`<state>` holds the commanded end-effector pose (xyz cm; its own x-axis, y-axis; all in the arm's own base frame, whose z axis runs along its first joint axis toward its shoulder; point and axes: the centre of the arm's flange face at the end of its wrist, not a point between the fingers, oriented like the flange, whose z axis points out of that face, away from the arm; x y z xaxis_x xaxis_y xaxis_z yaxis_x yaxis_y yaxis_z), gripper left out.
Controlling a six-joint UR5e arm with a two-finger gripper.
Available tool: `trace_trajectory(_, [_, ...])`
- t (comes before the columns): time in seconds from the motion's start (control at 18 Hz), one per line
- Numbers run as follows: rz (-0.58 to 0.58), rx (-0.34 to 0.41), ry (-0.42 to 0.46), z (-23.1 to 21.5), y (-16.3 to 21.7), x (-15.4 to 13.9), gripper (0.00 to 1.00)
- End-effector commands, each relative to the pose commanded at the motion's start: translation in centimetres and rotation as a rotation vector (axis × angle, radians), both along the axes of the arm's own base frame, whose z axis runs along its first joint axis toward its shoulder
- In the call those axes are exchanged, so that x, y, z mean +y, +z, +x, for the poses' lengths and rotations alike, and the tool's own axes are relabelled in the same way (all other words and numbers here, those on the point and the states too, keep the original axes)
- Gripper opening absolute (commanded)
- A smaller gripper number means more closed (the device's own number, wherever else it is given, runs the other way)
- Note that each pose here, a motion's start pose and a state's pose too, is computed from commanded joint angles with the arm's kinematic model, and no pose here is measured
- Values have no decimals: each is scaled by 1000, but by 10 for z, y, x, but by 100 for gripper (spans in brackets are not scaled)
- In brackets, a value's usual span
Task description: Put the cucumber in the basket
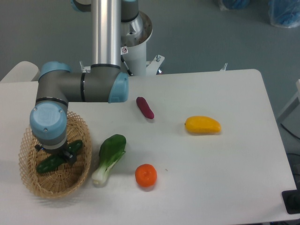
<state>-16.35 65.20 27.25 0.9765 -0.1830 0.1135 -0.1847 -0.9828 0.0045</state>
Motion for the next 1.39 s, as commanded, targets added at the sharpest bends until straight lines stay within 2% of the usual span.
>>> trace_trajectory(0.11, [-64,110,-34,-21,-1,-10,100])
trace_trajectory(0.17, [-70,117,-32,-37,-2,-15,100])
trace_trajectory(0.28, [-67,113,-29,-69,0,-26,100])
trace_trajectory(0.44, [-45,115,-88,-119,12,-44,100])
trace_trajectory(0.56, [-32,116,-93,-150,16,-54,100])
trace_trajectory(0.83, [-27,111,-159,-217,13,-82,100])
trace_trajectory(1.06, [-21,116,-175,-269,4,-89,100])
trace_trajectory(1.22, [-3,140,-176,-306,12,-95,100])
trace_trajectory(1.39, [2,143,-242,-336,9,-116,100])
